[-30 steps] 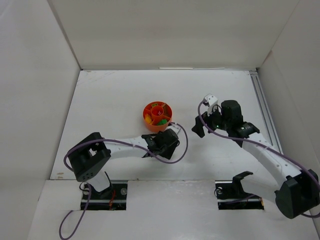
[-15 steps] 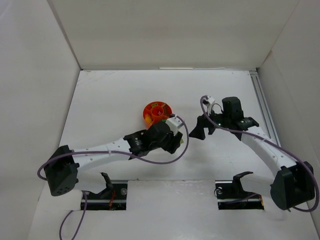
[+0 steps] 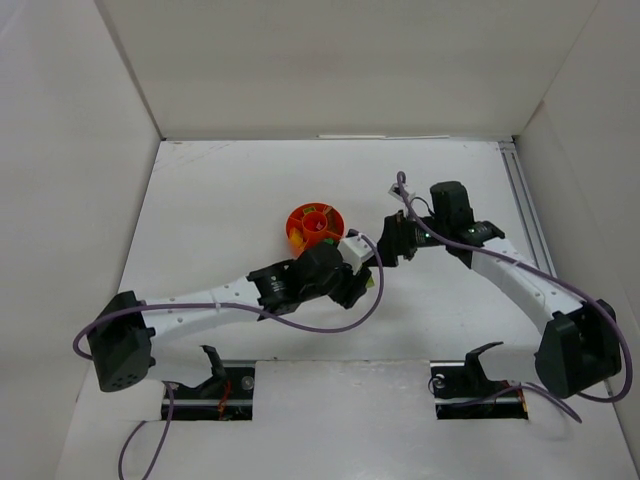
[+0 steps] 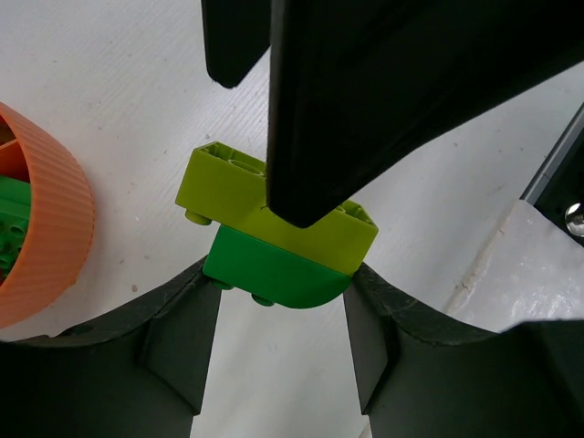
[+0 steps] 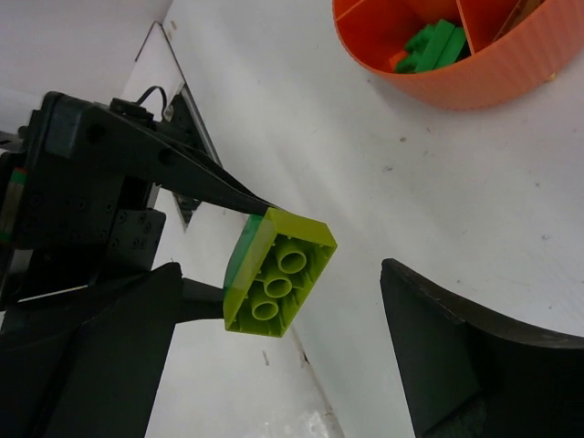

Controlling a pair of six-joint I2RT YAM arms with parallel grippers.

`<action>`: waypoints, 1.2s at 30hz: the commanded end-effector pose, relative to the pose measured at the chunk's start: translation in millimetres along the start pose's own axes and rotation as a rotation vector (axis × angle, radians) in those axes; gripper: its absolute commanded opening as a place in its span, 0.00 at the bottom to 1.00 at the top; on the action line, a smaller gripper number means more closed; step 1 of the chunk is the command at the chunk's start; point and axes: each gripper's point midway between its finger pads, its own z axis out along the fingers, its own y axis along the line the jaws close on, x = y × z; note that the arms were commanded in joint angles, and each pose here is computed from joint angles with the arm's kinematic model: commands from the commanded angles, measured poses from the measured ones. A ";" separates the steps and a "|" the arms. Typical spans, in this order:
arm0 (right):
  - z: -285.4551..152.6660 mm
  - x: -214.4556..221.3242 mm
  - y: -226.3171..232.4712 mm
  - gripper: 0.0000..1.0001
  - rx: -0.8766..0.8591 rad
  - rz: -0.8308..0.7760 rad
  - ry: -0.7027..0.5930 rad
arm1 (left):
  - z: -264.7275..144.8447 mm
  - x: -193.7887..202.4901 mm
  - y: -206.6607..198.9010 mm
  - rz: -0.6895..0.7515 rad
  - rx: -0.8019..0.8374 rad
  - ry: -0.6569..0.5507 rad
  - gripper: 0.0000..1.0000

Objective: Sort the legos into containers by color

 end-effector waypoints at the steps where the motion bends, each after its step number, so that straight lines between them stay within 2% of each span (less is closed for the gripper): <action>1: 2.7 -17.1 9.2 0.93 -0.016 0.002 -0.028 | -17.6 -50.2 -3.0 0.022 -0.002 -0.154 0.24; 11: 23.5 -18.6 27.1 0.75 -0.079 -0.044 -0.004 | -23.6 -55.4 8.9 0.031 -0.062 -0.199 0.23; 16: 27.5 -18.2 33.8 0.44 -0.104 -0.057 0.007 | -25.1 -65.3 9.7 0.048 -0.069 -0.230 0.22; 24: 13.8 -30.4 29.2 0.27 -0.079 -0.066 -0.044 | -23.9 -48.3 18.5 0.030 -0.110 -0.194 0.16; 36: -18.4 -43.9 2.9 0.28 -0.048 -0.058 -0.125 | -42.6 -8.7 28.6 -0.083 -0.139 -0.174 0.10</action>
